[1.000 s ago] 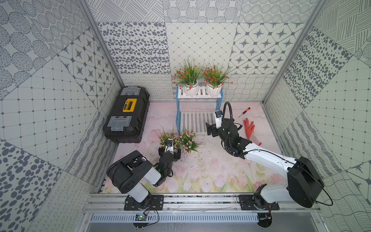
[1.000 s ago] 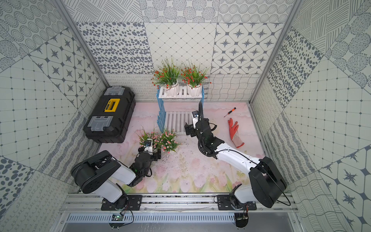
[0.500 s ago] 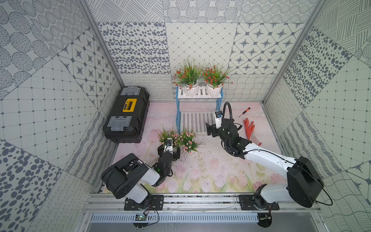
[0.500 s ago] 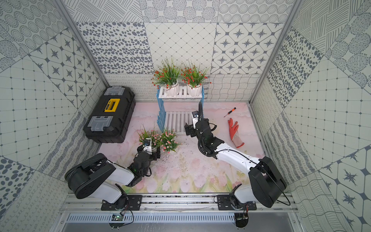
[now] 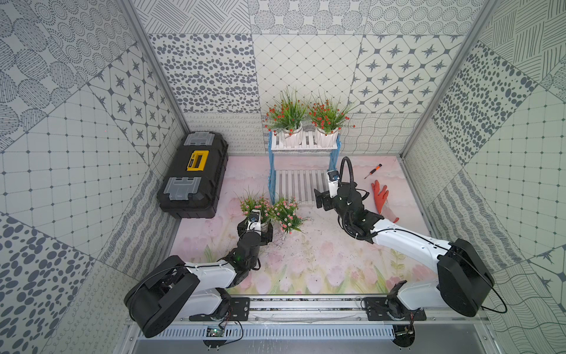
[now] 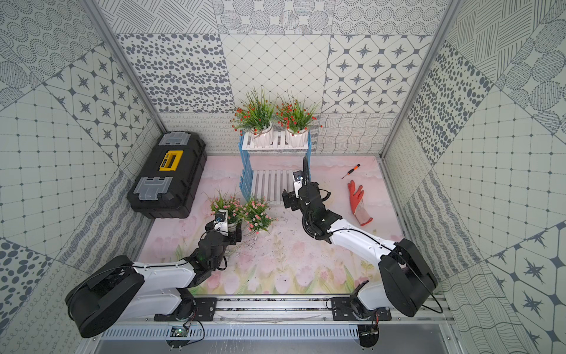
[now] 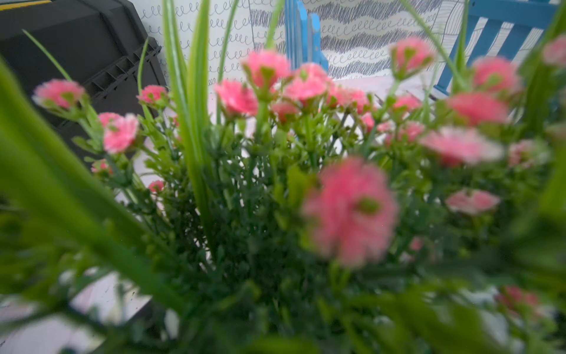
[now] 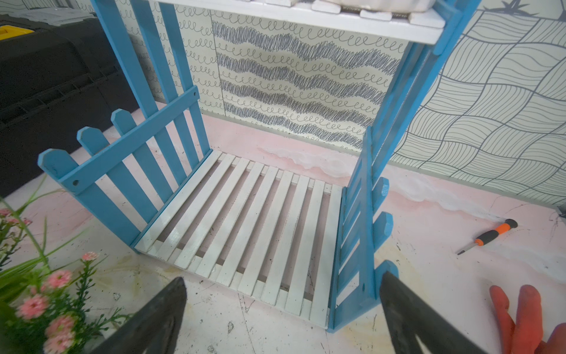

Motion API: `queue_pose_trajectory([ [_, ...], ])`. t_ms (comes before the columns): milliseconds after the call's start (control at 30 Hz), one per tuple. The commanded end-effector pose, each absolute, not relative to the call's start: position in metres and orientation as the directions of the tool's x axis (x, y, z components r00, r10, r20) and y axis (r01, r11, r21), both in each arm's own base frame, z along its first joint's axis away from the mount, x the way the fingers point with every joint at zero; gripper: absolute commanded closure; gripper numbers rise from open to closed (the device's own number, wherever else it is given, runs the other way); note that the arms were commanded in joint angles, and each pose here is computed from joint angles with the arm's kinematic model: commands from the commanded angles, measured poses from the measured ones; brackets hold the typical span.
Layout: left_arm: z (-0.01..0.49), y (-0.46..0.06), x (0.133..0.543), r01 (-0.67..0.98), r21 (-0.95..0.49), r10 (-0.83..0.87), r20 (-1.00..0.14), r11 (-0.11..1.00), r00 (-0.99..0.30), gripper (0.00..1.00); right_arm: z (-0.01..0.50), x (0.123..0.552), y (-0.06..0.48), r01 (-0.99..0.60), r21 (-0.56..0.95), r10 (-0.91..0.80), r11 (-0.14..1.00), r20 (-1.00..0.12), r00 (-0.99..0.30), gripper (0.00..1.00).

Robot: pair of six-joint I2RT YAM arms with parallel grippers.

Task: Place the baby's breath potted plants on the rack by color
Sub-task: Pick up the baby's breath potted plant from the center of the board.

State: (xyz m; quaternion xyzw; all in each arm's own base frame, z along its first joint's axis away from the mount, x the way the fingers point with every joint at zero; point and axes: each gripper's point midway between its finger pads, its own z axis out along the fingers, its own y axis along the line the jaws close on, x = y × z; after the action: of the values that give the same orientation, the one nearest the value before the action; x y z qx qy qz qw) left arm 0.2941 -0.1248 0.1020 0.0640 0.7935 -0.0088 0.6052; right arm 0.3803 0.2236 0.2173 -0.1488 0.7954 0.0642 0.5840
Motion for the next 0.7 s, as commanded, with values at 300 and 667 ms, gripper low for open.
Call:
queue_pose_trajectory([
  [300, 0.121, -0.128, 0.297, 0.111, 0.014, 0.038, -0.975, 0.994, -0.217, 0.36, 0.222, 0.385, 0.225, -0.300, -0.062, -0.142, 0.952, -0.957, -0.253, 0.02],
  [667, 0.162, -0.125, 0.295, 0.112, -0.005, 0.013, -0.988, 0.994, -0.153, 0.37, 0.224, 0.386, 0.226, -0.303, -0.059, -0.139, 0.951, -0.959, -0.248, 0.02],
])
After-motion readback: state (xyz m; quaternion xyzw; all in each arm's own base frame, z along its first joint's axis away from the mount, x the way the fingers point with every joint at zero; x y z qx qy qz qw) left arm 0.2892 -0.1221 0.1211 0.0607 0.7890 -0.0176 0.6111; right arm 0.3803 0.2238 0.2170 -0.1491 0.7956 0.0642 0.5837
